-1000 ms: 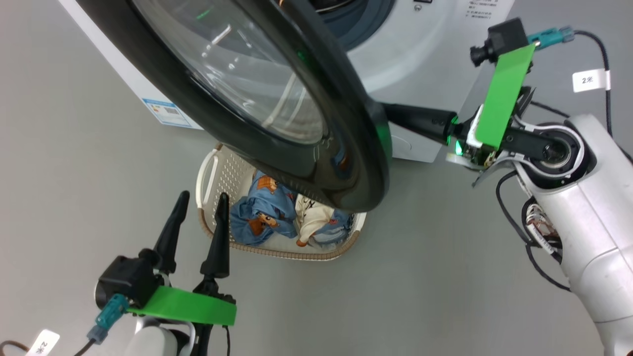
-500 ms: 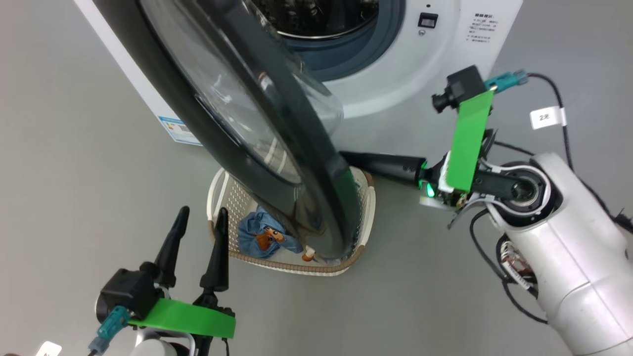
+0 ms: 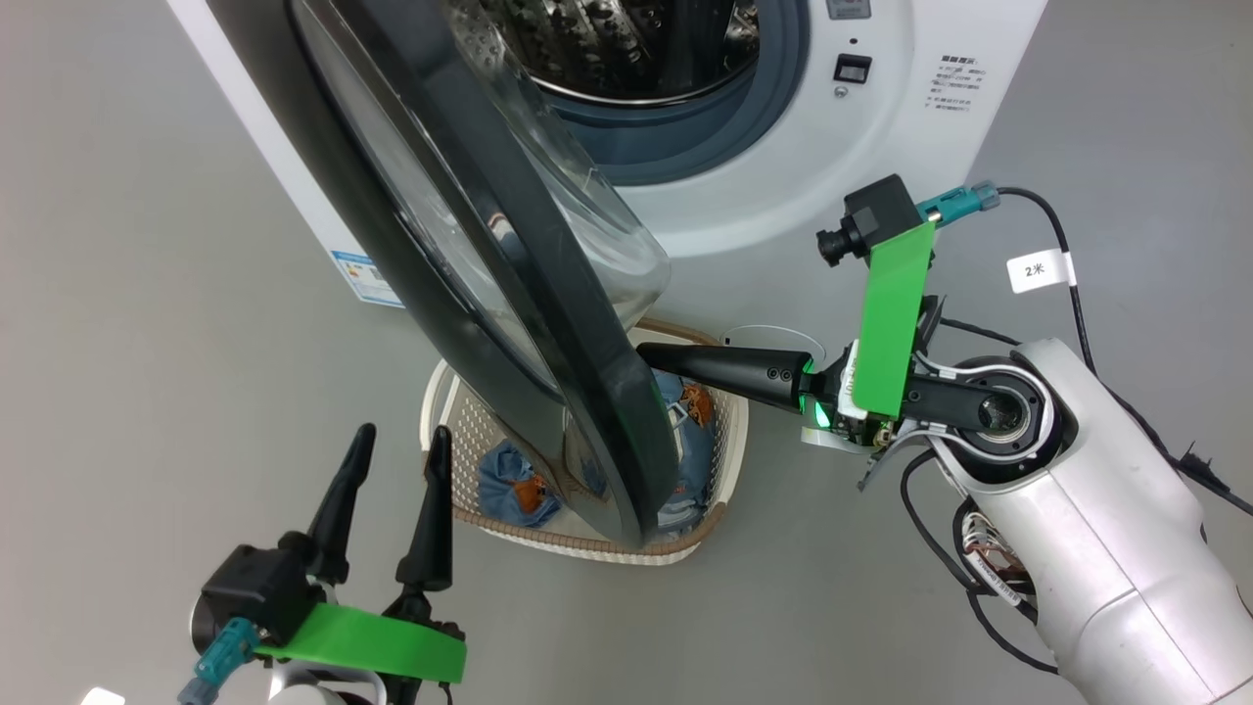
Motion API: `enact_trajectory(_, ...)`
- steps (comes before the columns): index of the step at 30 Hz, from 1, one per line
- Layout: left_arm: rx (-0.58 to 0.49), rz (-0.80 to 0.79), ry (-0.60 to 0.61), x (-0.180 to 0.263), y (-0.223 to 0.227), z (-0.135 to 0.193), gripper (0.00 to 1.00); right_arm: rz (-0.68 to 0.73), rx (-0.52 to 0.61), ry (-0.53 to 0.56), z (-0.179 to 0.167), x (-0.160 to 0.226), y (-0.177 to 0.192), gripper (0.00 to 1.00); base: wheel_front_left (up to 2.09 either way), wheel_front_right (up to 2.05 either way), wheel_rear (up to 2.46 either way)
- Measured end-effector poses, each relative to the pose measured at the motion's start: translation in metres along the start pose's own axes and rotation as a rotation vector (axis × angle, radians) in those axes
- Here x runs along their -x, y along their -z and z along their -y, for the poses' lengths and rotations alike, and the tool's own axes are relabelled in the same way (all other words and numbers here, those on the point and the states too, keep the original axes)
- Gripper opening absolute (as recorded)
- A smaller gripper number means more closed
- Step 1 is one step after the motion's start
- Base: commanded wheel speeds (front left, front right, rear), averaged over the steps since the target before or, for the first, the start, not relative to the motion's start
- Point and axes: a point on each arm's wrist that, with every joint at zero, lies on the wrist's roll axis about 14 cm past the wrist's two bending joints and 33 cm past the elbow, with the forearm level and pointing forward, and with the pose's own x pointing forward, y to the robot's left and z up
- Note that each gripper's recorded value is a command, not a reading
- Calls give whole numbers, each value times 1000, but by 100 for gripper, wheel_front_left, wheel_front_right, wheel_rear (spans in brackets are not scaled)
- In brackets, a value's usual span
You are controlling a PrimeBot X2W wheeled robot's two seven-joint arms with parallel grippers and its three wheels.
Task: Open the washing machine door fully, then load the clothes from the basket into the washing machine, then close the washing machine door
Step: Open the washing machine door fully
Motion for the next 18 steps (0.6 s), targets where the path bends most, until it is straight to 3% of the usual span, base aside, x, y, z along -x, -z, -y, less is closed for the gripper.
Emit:
enact_trajectory(2, 1, 1, 3, -1, 0, 1, 100, 9, -2, 3, 1, 1, 0, 0, 0, 0, 0)
enact_trajectory(5, 4, 4, 13, -2, -1, 4, 100, 32, 9, 26, 4, 5, -1, 54, 0, 0, 0)
enact_trajectory(6, 4, 4, 15, -2, -1, 5, 100, 45, 13, 35, 4, 8, -2, 93, 0, 0, 0)
enact_trajectory(7, 5, 4, 17, -2, -1, 6, 100, 55, 18, 41, 5, 10, -3, 100, 0, 0, 0)
enact_trajectory(18, -6, -4, 42, -3, 1, 9, 100, 297, 13, 188, 37, 62, -16, 100, 0, 0, 0)
